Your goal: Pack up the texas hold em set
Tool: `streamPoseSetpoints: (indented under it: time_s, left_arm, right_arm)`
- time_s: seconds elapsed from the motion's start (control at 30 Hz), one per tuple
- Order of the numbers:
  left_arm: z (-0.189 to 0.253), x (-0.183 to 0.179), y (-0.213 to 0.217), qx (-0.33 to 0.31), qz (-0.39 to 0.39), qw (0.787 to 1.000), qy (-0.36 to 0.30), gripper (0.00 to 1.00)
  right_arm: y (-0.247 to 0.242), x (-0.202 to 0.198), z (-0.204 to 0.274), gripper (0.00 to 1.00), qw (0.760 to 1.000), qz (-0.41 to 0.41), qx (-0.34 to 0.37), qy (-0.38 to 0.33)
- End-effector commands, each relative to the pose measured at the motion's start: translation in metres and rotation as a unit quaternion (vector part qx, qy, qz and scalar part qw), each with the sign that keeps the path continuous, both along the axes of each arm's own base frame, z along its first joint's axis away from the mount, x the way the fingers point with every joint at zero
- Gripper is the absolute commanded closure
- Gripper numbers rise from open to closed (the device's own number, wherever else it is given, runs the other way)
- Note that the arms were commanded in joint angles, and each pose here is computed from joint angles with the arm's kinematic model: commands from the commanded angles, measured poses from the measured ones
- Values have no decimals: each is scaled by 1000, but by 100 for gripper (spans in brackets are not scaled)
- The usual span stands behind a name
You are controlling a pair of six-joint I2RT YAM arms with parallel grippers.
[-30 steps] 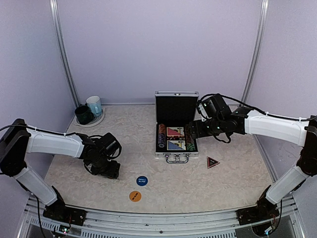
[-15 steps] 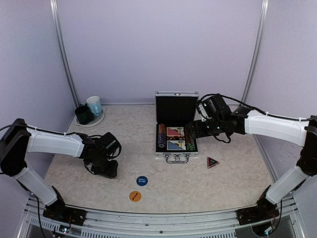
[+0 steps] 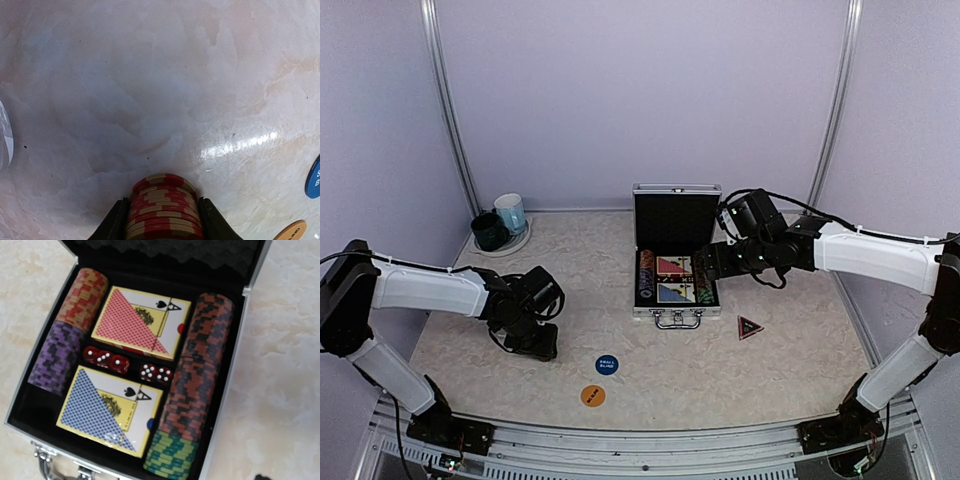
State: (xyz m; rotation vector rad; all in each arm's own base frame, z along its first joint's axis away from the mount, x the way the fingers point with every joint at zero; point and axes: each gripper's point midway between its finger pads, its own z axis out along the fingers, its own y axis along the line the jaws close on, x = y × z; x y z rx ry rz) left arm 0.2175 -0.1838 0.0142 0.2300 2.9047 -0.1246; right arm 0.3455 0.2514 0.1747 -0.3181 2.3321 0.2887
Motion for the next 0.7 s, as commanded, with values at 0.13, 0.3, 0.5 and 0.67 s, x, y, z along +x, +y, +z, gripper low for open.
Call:
streamPoseSetpoints:
  time_s: [0.13,0.3,0.5,0.67]
  left_arm:
    - [13,4,-6,-6,-3,1000,-9,95]
    - [21,16,-11,0,-11,999,-31,100]
    - [34,19,-22,10,-33,998,-48,100]
    - [54,22,-41,10,-67,995,-70,100]
  right_arm:
    - [4,2,6,20,1000,8,12,0]
    - [6,1,7,20,1000,11,17,3]
    - [11,-1,6,20,999,20,27,11]
    - [28,-7,2,20,996,49,63,34]
